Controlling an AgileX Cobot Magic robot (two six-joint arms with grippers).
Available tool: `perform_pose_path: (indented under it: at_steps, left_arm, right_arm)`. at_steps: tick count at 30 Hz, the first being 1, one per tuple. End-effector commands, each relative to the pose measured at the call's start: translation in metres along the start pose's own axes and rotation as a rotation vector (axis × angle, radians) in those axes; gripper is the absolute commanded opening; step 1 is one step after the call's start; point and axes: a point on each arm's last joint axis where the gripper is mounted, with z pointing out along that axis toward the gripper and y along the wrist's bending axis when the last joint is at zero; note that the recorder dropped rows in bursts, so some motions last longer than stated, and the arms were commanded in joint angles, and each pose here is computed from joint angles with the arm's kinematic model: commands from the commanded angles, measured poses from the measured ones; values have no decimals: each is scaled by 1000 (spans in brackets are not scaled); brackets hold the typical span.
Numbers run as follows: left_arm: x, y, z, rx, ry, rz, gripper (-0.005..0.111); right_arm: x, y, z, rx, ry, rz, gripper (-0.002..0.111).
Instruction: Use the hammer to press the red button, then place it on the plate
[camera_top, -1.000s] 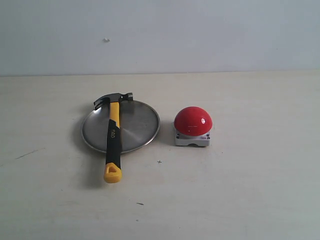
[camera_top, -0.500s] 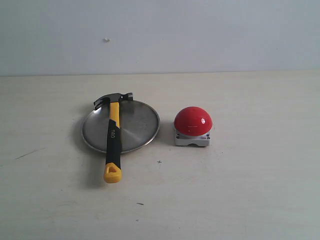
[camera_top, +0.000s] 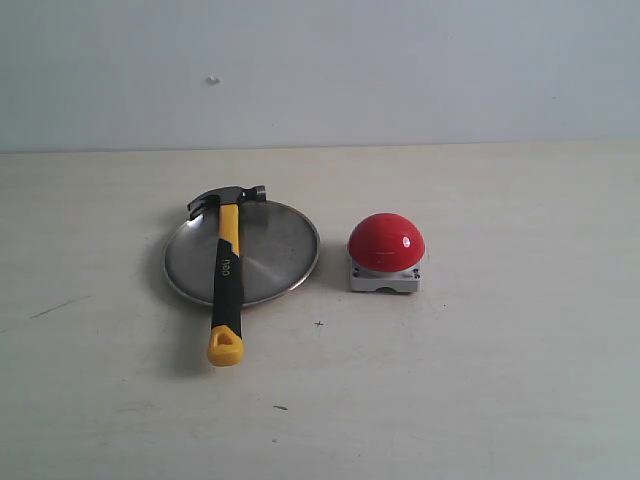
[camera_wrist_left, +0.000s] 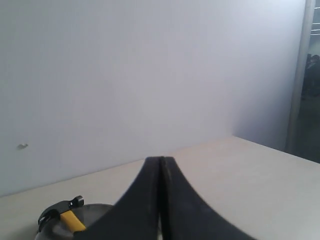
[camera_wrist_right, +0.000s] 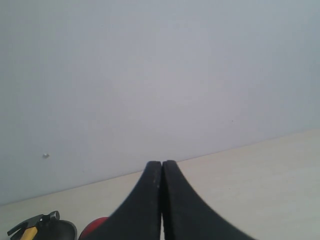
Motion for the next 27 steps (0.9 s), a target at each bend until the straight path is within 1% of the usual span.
perform_pose_path:
  at_steps: [1, 7, 13, 15, 17, 18, 19, 20, 21, 27]
  left_arm:
    - [1, -2, -2, 10, -11, -1, 0]
    - [1, -2, -2, 10, -11, -1, 0]
    - [1, 2, -2, -33, -17, -1, 0]
    - [0, 5, -2, -60, -28, -20, 0]
    - [-3, 10, -3, -122, -58, -65, 0]
    - [-3, 13, -3, -151, -65, -76, 0]
    - [-2, 19, -4, -208, -72, -91, 0]
    - [-2, 20, -4, -227, -72, -90, 0]
    - [-2, 21, -5, -241, -71, -83, 0]
    - [1, 21, -4, -239, -65, -83, 0]
  right_arm:
    - [1, 0, 0, 0, 0, 1, 0]
    - [1, 0, 0, 0, 0, 1, 0]
    - [1, 0, 0, 0, 0, 1, 0]
    - [1, 0, 0, 0, 0, 1, 0]
    - [1, 0, 0, 0, 0, 1, 0]
    - [1, 0, 0, 0, 0, 1, 0]
    - [1, 0, 0, 0, 0, 1, 0]
    - [1, 0, 0, 0, 0, 1, 0]
    - [1, 0, 0, 0, 0, 1, 0]
    - [1, 0, 0, 0, 0, 1, 0]
